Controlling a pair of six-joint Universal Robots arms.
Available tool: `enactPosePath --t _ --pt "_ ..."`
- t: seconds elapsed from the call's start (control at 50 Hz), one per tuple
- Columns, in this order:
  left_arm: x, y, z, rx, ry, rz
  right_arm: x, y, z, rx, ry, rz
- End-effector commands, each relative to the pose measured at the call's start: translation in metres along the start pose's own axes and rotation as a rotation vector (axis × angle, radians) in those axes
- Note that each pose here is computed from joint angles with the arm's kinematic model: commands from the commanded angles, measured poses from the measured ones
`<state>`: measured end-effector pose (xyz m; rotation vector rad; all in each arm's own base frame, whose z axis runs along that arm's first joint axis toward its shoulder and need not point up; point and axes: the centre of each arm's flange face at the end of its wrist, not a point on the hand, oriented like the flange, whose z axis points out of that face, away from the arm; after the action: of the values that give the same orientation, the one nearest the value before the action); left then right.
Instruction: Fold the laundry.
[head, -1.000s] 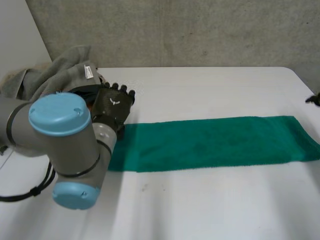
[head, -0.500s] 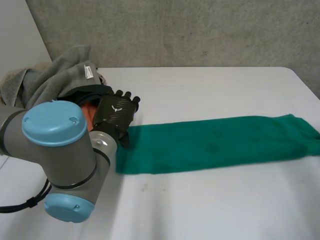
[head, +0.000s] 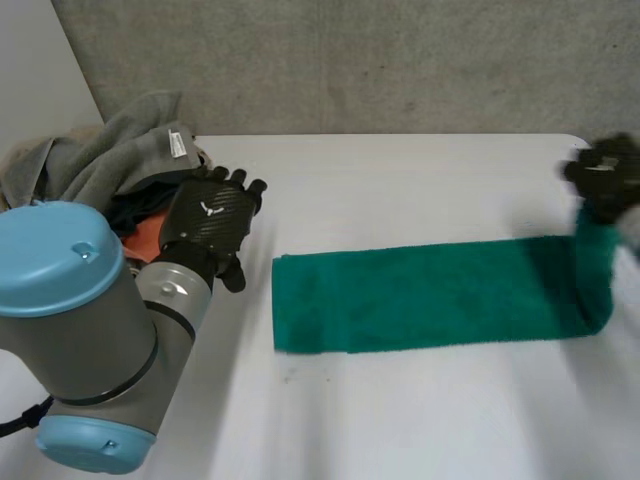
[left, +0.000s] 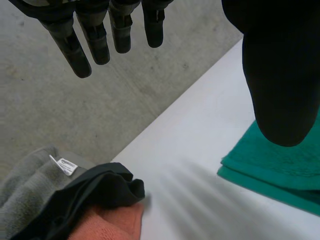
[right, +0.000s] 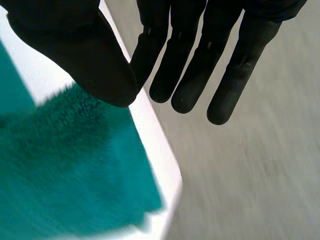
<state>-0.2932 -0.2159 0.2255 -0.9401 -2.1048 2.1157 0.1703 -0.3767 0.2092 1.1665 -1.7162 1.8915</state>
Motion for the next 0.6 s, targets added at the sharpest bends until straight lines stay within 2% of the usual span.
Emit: enactPosePath --t 0.02,0.16,0.28,0.36,0.44,0.52,0.54,0.6 --pt "-0.004 -0.001 -0.008 0.002 -0.006 -0.003 -0.104 -0.109 -0.035 0.366 -0.265 -0.01" --pt "-0.012 0.01 -0.008 -0.031 -0.029 -0.008 -0.206 -0.143 -0.079 0.547 -0.516 -0.032" --pt "-0.018 0.014 -0.003 -0.027 -0.054 -0.043 -0.253 -0.136 -0.103 0.546 -0.658 -0.031" --pt "-0.018 0.012 0.0 -0.018 -0.058 -0.048 -0.247 -0.138 -0.102 0.539 -0.634 -0.031" --pt "-0.018 0.01 0.001 -0.01 -0.056 -0.05 -0.221 -0.148 -0.091 0.526 -0.547 0.003" --pt "-0.015 0.008 0.0 0.0 -0.048 -0.052 -0.143 -0.125 -0.041 0.299 -0.24 0.171" --pt "-0.014 0.008 0.0 -0.001 -0.046 -0.051 -0.114 -0.111 -0.026 0.21 -0.127 0.266" --pt "-0.013 0.008 -0.001 0.006 -0.046 -0.055 -0.089 -0.093 -0.013 0.121 -0.074 0.391"
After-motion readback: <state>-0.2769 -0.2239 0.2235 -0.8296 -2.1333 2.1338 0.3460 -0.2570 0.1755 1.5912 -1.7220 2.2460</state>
